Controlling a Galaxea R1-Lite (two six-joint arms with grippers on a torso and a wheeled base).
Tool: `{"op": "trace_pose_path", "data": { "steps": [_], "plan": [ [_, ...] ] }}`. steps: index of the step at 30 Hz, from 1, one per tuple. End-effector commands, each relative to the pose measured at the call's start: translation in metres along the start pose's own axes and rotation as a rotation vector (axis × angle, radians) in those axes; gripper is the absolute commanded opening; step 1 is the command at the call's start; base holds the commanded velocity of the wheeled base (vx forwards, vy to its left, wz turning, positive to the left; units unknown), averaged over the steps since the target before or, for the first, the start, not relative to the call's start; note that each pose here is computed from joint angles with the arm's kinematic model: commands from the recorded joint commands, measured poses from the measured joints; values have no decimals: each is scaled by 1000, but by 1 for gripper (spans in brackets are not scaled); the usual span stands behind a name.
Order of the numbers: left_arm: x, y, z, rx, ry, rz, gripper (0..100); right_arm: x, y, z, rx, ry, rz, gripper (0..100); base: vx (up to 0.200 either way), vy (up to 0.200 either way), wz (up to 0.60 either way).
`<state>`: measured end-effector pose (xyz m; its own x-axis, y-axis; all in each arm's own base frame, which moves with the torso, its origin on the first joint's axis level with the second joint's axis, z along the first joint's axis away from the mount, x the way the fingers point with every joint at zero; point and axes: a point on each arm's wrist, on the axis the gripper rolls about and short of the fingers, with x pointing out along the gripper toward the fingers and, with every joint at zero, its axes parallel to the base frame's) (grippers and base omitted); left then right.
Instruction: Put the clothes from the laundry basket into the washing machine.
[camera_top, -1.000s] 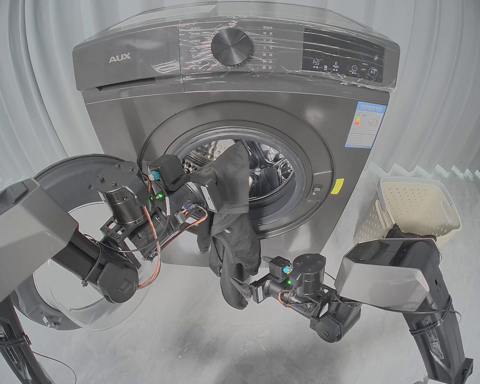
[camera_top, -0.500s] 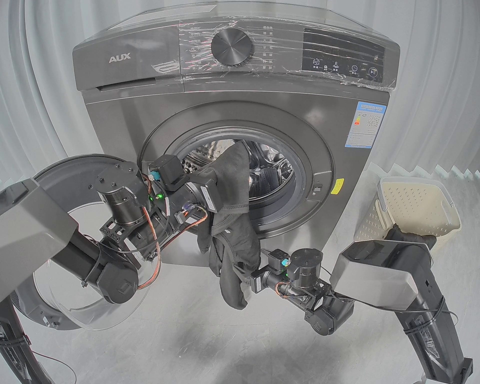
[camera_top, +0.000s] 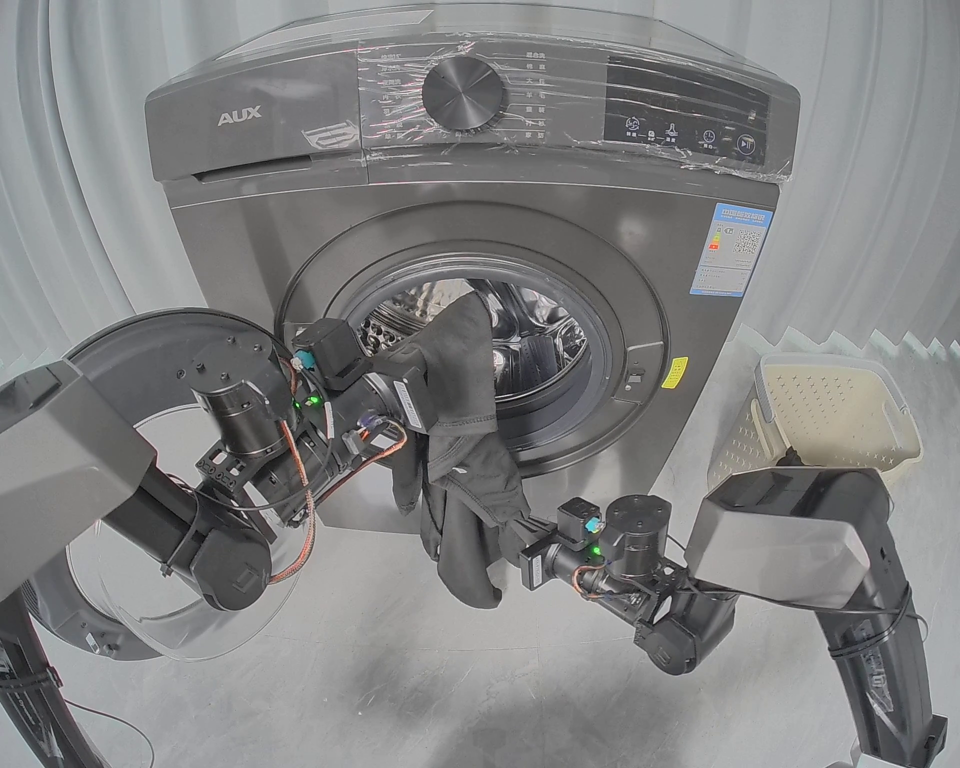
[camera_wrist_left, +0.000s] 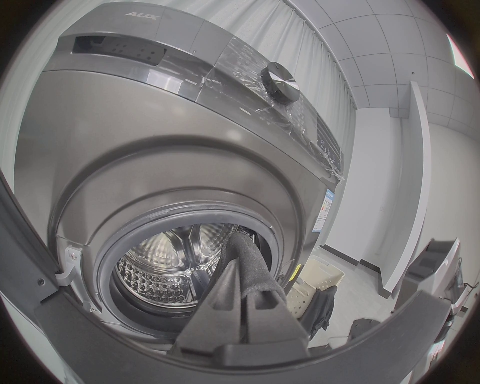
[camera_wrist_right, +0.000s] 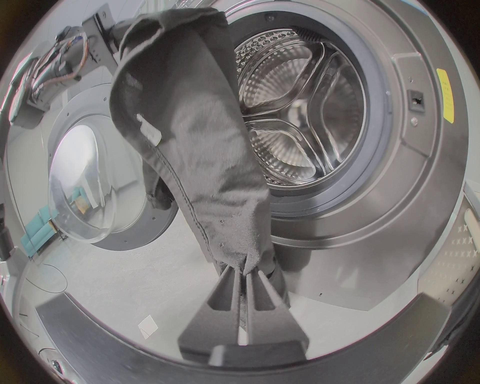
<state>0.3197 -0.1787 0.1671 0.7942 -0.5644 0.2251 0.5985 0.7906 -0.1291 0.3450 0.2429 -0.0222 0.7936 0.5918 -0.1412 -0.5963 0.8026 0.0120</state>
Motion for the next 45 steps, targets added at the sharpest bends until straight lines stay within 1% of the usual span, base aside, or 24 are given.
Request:
{"op": "trace_pose_path", "data": {
  "steps": [1,5,7,9,12,16,17,18,19,20,21,24,25,26,27,28,31,32,34,35,38,40,42,45],
  "plan": [
    [-4,8,-3,2,14,23,0,-33,-11,40,7,-42,-23,0,0,0,0],
    [-10,9,-3,2,22,29,0,-47,-24,57,7,-75,-35,0,0,0,0],
    [-16,12,-3,5,21,39,0,-55,-30,64,7,-82,-33,0,0,0,0],
    [-23,16,-8,6,35,49,0,-63,-37,70,9,-89,-38,0,0,0,0],
    [-34,15,-12,6,40,49,0,-76,-46,84,7,-136,-54,0,0,0,0],
    [-47,17,-15,14,37,56,0,-100,-50,106,23,-192,-60,0,0,0,0],
    [-59,17,-13,24,53,64,0,-104,-49,110,31,-203,-62,0,0,0,0],
    [-61,16,-13,23,55,64,0,-106,-49,112,33,-206,-63,0,0,0,0],
    [-70,12,-6,20,55,55,0,-112,-47,118,48,-222,-62,0,0,0,0],
    [-70,12,-6,20,55,55,0,-112,-47,118,48,-222,-62,0,0,0,0],
    [-82,6,7,21,30,42,0,-122,-41,125,58,-237,-52,0,0,0,0],
    [-96,0,19,25,15,12,0,-135,-31,136,63,-263,-43,0,0,0,0],
    [-102,-2,21,24,17,-2,0,-138,-27,140,64,-275,-41,0,0,0,0],
    [-102,-2,21,24,17,-2,0,-138,-27,140,64,-275,-41,0,0,0,0],
    [-115,-5,24,22,30,-34,0,-143,-23,148,83,-303,-38,0,0,0,0],
    [-118,-6,25,20,31,-40,0,-145,-22,150,97,-313,-40,0,0,0,0],
    [-118,-6,25,20,31,-40,0,-145,-22,150,97,-313,-40,0,0,0,0],
    [-120,-3,28,32,23,-36,0,-152,-21,160,162,-349,-38,0,0,0,0],
    [-117,0,31,24,7,-26,0,-151,-25,158,163,-342,-45,0,0,0,0],
    [-117,0,31,24,7,-26,0,-151,-25,158,163,-342,-45,0,0,0,0],
    [-111,11,35,27,-19,7,0,-153,-22,153,165,-324,-45,0,0,0,0],
    [-108,14,41,33,-47,20,0,-154,-22,151,169,-314,-53,0,0,0,0],
    [-109,17,44,23,-60,34,0,-157,-22,151,171,-314,-66,0,0,0,0],
    [-111,21,44,4,-55,50,0,-158,-25,157,170,-341,-74,0,0,0,0]
  ]
}}
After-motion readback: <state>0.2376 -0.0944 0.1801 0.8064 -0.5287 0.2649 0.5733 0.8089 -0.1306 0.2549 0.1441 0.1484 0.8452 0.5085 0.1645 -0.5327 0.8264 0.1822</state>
